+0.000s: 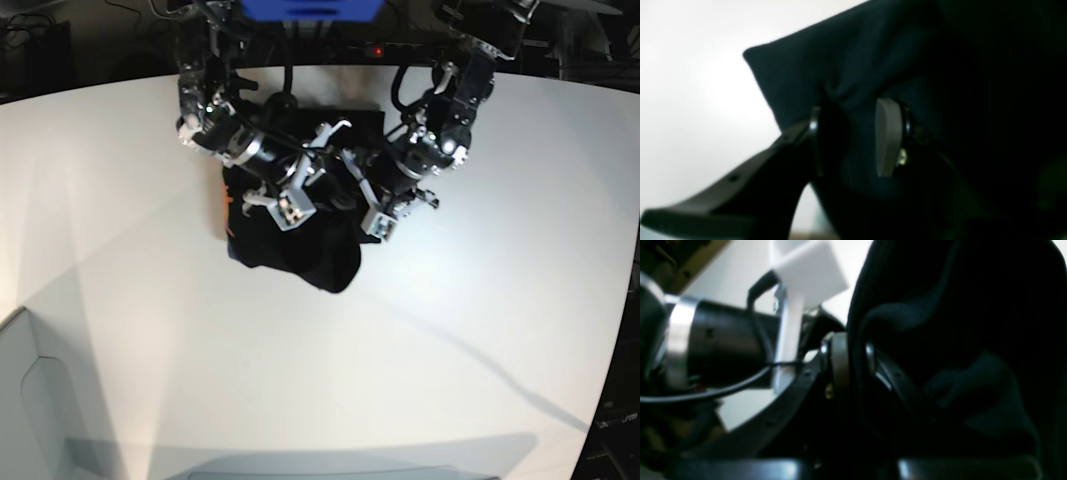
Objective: Fold the T-shirt properly
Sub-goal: 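Lift the strip's edge with both grippers and fold it over the bundle, then release the shirt and withdraw both grippers from the folded bundle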
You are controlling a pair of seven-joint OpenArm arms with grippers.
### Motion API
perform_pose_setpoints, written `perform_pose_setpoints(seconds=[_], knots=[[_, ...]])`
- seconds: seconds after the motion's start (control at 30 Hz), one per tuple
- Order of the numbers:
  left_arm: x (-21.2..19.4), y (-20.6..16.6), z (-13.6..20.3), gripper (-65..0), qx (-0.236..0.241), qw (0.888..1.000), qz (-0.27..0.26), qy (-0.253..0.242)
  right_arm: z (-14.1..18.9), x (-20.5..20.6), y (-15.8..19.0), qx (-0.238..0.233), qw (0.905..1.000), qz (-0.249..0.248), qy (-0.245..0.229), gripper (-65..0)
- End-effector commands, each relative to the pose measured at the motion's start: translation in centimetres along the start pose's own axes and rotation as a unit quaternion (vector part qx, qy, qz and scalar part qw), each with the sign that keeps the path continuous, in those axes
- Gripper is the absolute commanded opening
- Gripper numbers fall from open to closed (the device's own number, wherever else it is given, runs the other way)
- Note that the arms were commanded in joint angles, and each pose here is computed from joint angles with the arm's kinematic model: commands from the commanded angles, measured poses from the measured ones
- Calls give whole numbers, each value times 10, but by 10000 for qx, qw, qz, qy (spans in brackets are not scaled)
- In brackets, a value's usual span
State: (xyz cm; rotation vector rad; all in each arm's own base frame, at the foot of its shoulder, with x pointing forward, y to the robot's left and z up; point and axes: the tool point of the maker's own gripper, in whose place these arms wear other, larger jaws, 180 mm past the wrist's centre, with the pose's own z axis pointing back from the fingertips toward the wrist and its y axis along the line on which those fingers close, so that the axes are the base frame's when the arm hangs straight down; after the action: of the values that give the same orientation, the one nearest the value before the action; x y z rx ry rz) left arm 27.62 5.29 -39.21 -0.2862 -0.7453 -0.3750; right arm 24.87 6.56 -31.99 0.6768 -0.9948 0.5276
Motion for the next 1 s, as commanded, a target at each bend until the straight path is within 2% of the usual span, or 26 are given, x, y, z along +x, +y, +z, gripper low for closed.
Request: perform_pose_setpoints(seconds=[0.0, 0.17, 0.3, 0.5, 0.77, 0.97], knots=[[24, 2, 9, -437, 13, 9990, 42, -456, 0, 9, 4, 70, 9999, 57, -126, -650], [37, 17, 37, -437, 279, 9959, 206, -830, 1, 10, 2, 33, 9999, 66, -137, -650], [23, 44, 51, -437, 667, 9936, 468, -786, 2, 10, 1, 30, 9999, 85, -137, -650], [-21, 72, 35, -437, 962, 9900, 990, -286, 9, 30, 13, 97, 9988, 331, -350, -650], [-3, 75, 30, -437, 969, 9886, 1048, -483, -12, 8, 33, 504, 9985, 194, -63, -650], [6, 75, 37, -437, 993, 9880, 1008, -613, -26, -1, 23, 549, 9983, 163, 113, -650]])
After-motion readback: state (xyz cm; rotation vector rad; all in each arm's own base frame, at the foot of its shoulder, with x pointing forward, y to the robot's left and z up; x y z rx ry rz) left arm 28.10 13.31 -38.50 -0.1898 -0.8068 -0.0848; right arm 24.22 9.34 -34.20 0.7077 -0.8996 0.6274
